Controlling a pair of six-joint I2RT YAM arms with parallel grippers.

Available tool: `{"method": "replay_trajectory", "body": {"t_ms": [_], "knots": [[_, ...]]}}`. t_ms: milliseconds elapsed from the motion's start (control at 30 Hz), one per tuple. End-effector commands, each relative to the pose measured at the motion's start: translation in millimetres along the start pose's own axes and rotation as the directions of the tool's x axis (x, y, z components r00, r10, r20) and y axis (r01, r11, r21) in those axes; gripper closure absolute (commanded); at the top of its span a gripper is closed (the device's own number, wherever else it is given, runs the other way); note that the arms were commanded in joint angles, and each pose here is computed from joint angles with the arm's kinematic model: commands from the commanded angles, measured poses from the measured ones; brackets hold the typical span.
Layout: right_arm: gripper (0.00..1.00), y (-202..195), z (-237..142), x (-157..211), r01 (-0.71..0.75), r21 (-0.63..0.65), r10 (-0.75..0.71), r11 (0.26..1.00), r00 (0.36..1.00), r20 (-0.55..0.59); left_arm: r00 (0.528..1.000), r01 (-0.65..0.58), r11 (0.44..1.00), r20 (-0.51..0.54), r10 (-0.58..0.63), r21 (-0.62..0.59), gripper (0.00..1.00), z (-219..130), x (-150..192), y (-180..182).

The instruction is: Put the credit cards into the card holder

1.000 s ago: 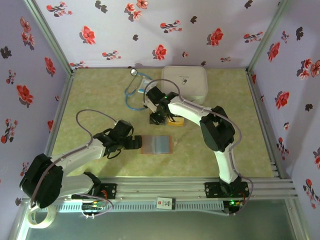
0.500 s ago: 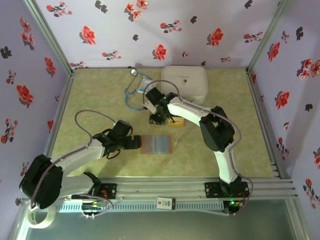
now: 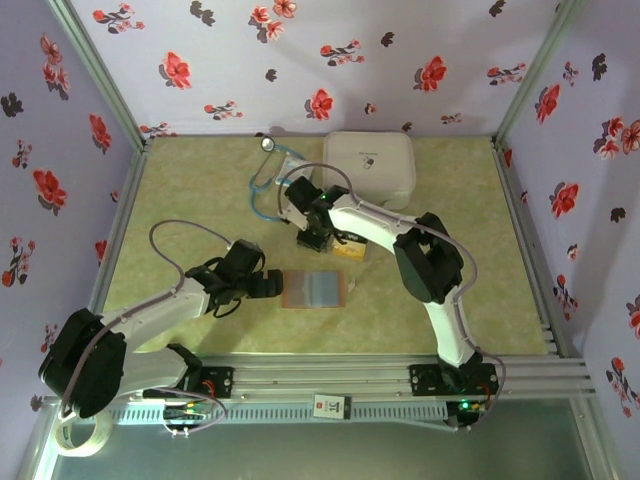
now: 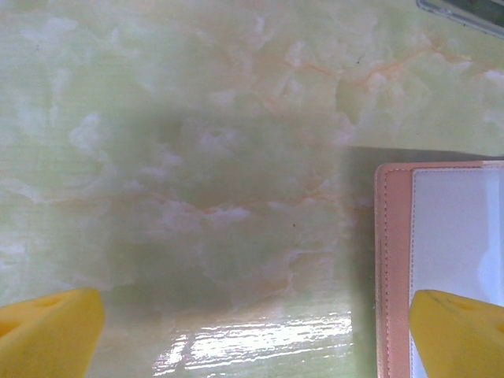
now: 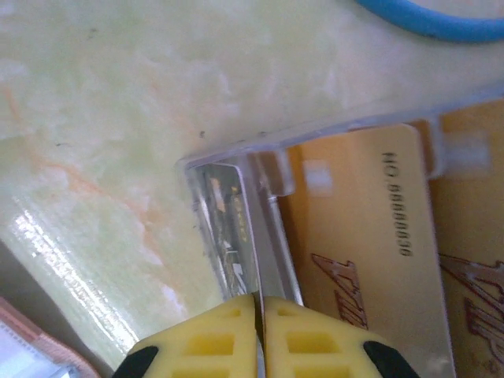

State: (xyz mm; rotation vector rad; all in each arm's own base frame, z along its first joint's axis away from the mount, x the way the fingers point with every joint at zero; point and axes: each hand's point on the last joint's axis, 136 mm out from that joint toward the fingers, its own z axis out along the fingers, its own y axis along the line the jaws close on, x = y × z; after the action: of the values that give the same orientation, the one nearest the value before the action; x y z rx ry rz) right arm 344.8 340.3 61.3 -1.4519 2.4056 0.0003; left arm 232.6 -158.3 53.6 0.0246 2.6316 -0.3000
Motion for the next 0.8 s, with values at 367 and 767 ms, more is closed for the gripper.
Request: {"method": "replay_trajectory", "body": {"t_ms": [367,767], "knots": [[1.0,-5.1,-33.6,-14.1,0.124,0.081,-0.125,0.989,0.992,0.009,1.0,0.01,1.0,0.004,-0.01,-0.007,0.0,-2.2,-5.6,0.5],[1.0,11.4,-93.3,-34.3,0.001,0.039,-0.008,0.999,0.982,0.19,1.0,-0.02,1.0,0.012,0.02,0.001,0.0,-4.6,-10.4,-3.0]]}}
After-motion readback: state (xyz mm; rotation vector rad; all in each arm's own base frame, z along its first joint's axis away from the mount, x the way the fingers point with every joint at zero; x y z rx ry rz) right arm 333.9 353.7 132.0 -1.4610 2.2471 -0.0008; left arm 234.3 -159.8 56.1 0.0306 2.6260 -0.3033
